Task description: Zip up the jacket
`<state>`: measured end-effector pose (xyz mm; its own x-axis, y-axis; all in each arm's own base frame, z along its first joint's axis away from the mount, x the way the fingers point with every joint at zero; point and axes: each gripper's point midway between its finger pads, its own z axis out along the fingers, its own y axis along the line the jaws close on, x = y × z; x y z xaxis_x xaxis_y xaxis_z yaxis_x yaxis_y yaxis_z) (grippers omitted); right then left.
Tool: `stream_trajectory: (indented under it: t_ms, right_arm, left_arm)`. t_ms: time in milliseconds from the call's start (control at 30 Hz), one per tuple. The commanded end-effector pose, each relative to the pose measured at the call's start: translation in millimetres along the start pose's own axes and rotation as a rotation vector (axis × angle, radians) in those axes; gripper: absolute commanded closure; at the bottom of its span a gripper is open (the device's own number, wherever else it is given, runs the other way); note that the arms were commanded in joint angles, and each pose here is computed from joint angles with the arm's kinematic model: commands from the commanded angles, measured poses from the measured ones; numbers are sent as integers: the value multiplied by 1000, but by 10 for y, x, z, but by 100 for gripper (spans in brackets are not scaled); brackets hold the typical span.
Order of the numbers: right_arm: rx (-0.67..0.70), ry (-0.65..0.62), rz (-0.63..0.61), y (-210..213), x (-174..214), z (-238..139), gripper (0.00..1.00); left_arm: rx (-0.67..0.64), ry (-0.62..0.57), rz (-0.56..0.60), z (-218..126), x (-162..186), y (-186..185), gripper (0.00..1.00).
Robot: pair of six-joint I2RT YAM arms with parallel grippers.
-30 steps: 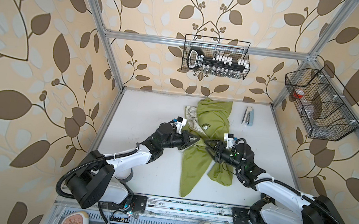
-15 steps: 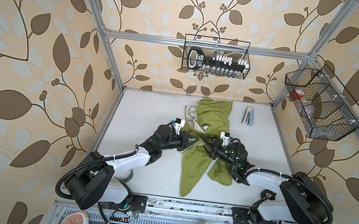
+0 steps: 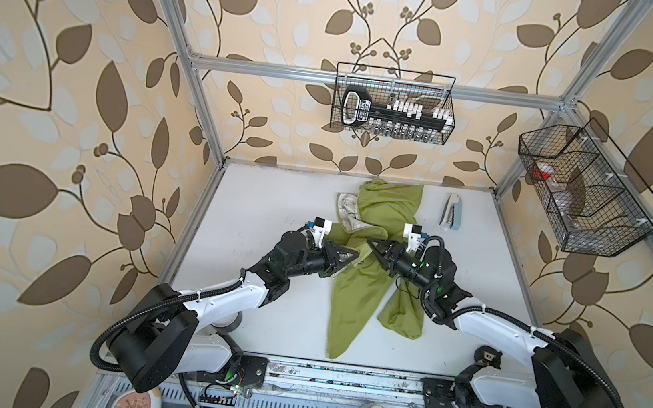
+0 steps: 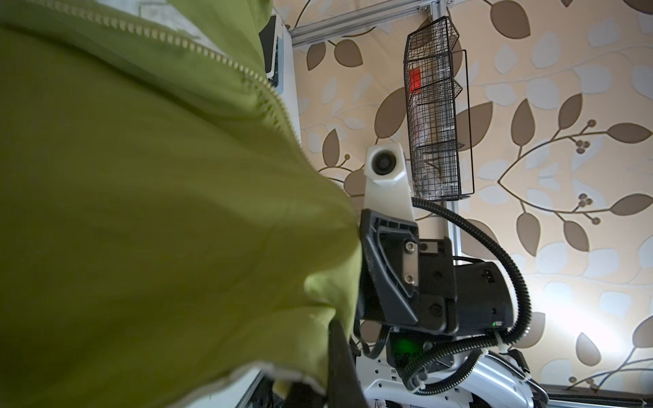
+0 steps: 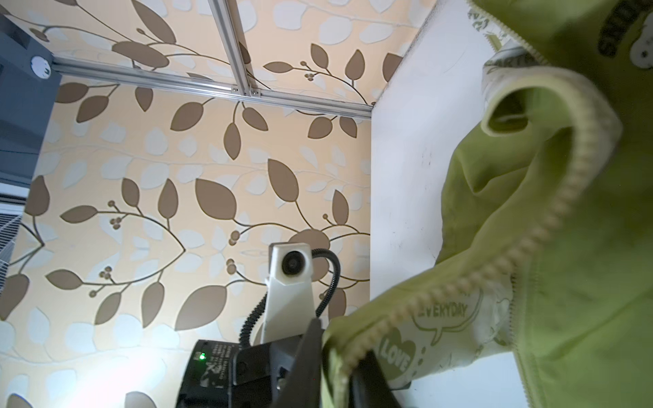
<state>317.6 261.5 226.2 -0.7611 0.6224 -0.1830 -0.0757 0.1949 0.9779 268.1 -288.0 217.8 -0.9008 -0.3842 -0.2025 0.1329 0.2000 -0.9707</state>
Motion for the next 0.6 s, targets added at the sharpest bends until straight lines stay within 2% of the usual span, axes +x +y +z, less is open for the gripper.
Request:
stream_trajectory:
  t_ms: [0,33,100,133,200,400,567]
  right_arm:
    - [36,21,-20,-1,29,26,95]
    - [41,26,-22,-2,35,36,98]
    - [63,40,-30,-16,62,63,100]
    - [80,47,-37,-21,74,75,100]
    - [100,58,-57,7,92,101,100]
    - [135,73,-88,119,126,144,100]
    - [152,68,-100,158,114,139,100]
  left_arm:
    - [79,-32,39,-46,-63,-208,91]
    - [85,-33,40,-55,-57,-212,80]
    - [104,-38,49,-77,-50,-236,53]
    - [114,-40,56,-92,-42,-242,45]
    - [132,-41,77,-114,-25,-257,39]
    - [147,18,131,-51,56,-224,38]
    - [180,42,148,-16,78,-281,48]
